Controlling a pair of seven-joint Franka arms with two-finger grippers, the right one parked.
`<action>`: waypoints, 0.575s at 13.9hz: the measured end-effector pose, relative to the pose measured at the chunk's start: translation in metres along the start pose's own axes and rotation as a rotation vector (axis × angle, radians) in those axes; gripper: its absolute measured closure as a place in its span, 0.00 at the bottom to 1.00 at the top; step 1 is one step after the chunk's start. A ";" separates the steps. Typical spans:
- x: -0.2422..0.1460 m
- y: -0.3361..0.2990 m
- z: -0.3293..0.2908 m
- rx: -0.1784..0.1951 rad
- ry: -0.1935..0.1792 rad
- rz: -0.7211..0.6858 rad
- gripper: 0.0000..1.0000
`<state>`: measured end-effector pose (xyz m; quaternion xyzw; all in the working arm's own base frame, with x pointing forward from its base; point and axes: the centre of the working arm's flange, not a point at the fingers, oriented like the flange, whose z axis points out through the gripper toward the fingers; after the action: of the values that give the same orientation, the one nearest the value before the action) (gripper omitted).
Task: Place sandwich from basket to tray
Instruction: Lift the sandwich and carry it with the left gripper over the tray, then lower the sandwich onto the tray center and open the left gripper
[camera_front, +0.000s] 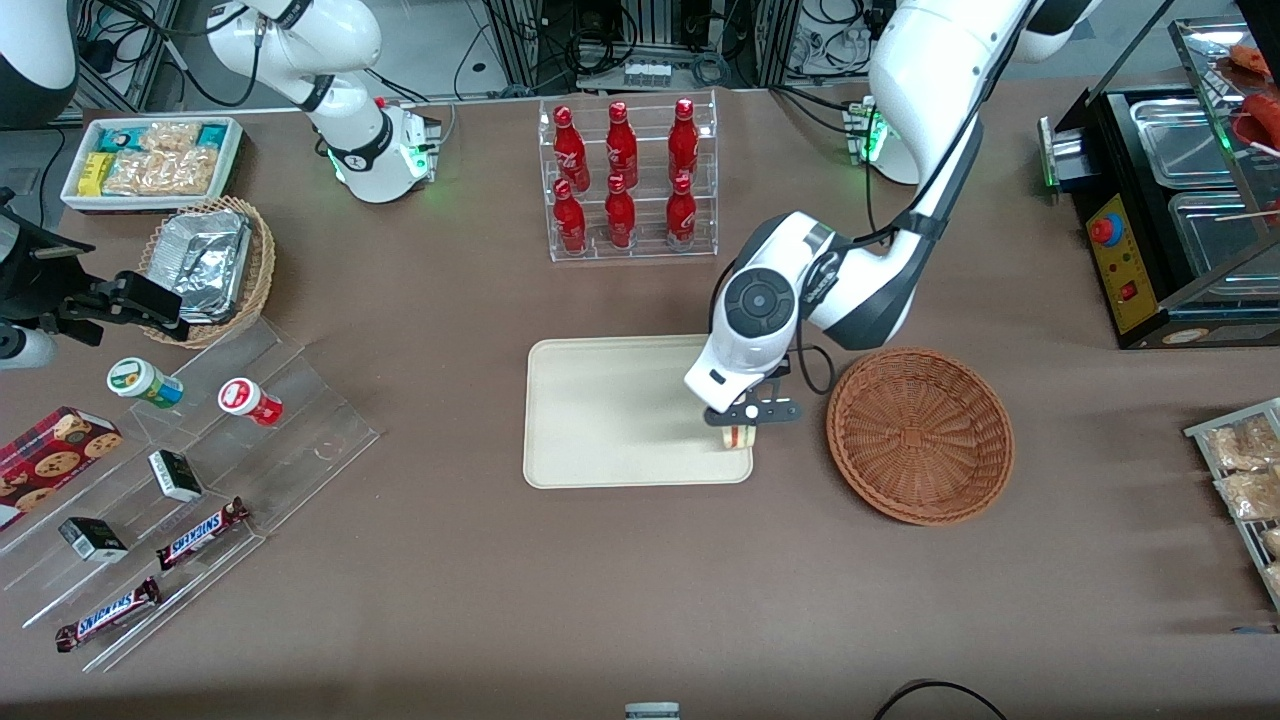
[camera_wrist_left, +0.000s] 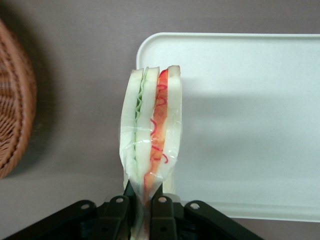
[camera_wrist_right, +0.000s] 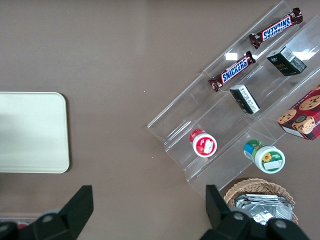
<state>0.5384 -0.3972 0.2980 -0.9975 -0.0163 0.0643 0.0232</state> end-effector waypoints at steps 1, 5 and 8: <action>0.001 0.006 0.005 -0.006 0.004 0.006 0.86; -0.009 0.034 0.025 -0.010 -0.003 0.046 0.86; -0.016 0.048 0.032 -0.018 -0.017 0.085 0.86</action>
<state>0.5197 -0.4445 0.2658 -0.9969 0.0252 0.0735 0.0112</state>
